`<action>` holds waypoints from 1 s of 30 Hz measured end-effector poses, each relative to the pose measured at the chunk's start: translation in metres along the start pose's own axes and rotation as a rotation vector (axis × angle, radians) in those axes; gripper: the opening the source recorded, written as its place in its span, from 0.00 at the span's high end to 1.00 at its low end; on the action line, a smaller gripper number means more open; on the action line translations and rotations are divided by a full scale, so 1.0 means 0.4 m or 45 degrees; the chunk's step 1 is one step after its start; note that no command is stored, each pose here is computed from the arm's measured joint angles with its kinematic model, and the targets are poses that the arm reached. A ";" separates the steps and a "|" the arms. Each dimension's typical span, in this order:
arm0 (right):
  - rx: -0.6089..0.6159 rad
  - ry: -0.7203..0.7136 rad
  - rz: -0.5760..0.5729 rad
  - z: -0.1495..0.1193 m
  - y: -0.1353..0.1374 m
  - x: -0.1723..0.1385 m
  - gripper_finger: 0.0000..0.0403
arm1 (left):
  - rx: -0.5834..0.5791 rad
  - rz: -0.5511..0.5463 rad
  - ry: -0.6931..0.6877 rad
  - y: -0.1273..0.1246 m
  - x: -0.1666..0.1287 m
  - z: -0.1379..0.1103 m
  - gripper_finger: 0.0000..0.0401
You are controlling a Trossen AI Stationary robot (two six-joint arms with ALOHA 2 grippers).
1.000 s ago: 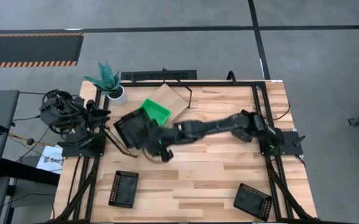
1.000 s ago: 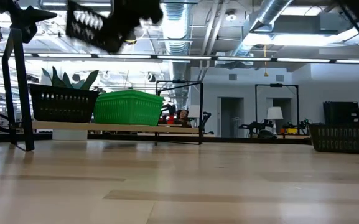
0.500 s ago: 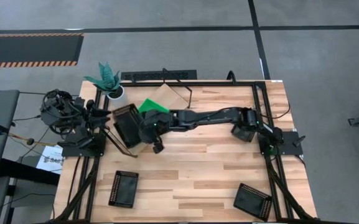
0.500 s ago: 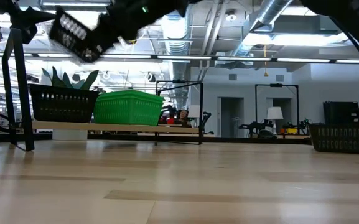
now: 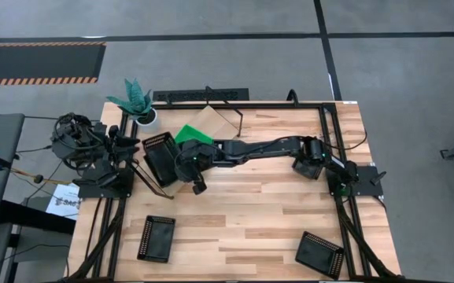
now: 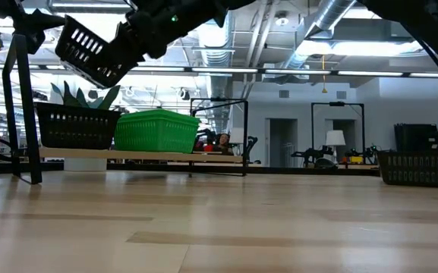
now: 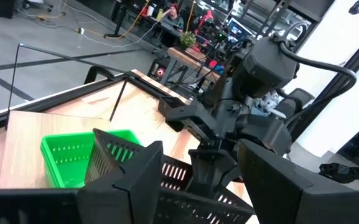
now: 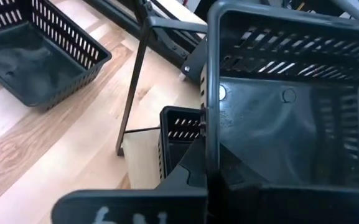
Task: Stack baskets on shelf by color
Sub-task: Stack the black bin on the top of the black bins on the shelf
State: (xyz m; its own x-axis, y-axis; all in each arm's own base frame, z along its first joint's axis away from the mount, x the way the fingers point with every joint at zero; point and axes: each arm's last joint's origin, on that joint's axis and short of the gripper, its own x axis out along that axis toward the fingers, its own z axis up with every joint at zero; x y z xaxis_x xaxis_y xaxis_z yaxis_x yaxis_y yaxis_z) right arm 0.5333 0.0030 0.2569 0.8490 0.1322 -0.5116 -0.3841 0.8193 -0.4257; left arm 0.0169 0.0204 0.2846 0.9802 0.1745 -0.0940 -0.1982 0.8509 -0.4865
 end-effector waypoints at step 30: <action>0.019 0.053 0.021 -0.056 0.017 0.062 0.92 | 0.000 0.000 0.000 0.000 0.000 0.000 0.51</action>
State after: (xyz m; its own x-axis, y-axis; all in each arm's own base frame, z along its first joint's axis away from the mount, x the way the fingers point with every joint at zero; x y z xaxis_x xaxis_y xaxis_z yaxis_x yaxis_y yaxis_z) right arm 0.5435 -0.0006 0.2245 0.8266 0.1230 -0.5491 -0.3925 0.8252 -0.4061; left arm 0.0169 0.0204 0.2847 0.9802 0.1745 -0.0938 -0.1981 0.8508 -0.4868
